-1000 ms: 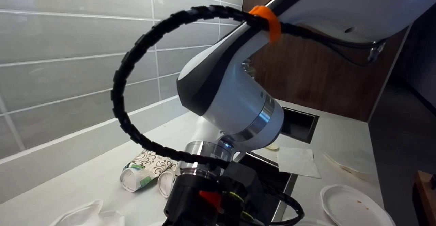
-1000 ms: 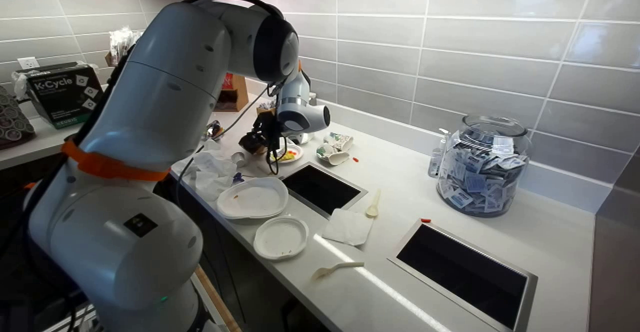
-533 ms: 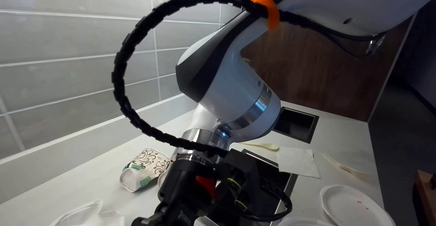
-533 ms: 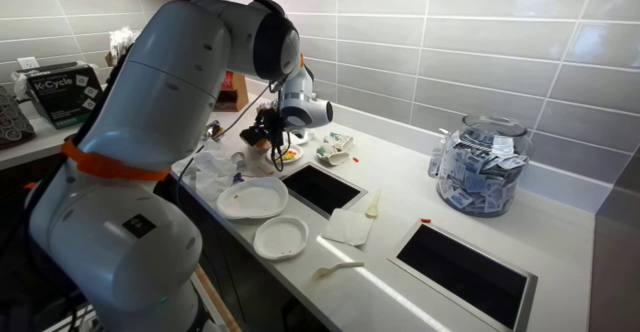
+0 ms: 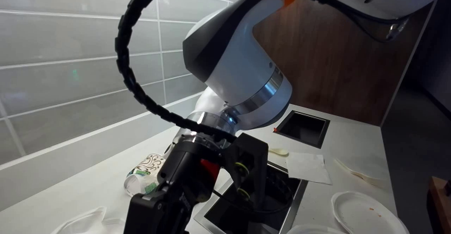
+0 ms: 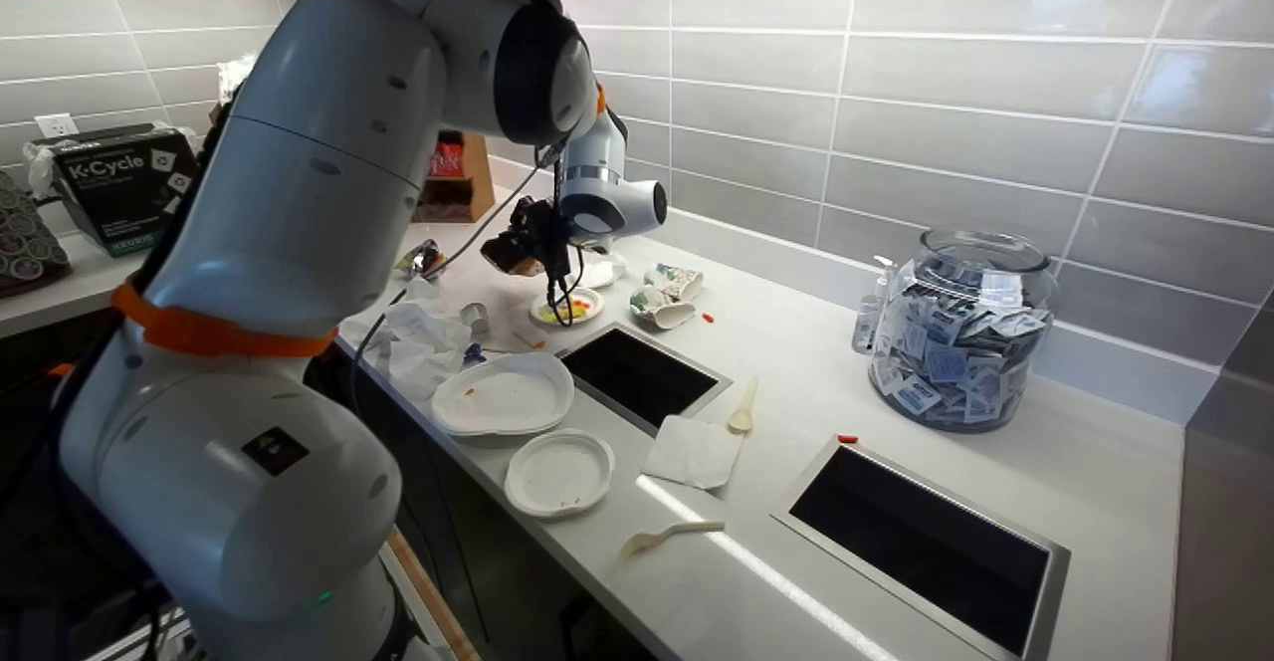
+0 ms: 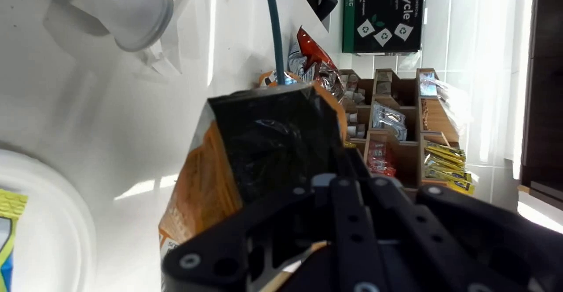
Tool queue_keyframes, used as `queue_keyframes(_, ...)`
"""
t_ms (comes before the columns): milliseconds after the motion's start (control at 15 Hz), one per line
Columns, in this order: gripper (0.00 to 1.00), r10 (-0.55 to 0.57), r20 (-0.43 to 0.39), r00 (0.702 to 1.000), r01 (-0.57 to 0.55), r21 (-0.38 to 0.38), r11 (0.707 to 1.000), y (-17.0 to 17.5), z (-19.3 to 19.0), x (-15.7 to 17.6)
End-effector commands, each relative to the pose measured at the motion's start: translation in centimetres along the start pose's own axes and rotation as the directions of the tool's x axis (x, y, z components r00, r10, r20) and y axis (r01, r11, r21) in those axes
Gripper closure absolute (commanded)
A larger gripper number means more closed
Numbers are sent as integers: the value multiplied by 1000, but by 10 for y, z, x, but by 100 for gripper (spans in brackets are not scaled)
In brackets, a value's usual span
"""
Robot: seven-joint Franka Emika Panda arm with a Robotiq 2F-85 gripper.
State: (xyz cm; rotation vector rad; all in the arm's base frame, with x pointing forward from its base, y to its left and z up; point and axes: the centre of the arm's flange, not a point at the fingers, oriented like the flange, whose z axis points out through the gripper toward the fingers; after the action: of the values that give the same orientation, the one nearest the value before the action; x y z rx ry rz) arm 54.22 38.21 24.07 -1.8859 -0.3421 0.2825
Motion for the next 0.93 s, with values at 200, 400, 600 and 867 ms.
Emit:
queue_keyframes(200, 100, -87, -81, 993, 83, -58, 995, -46, -42, -18)
queue_keyframes(400, 100, -104, -130, 986, 91, -103, 991, -60, -62, -25)
queue_keyframes(600, 99, -107, -132, 985, 93, -110, 990, -61, -65, -5)
queue_keyframes(867, 99, -112, -150, 982, 91, -137, 986, -66, -73, -15)
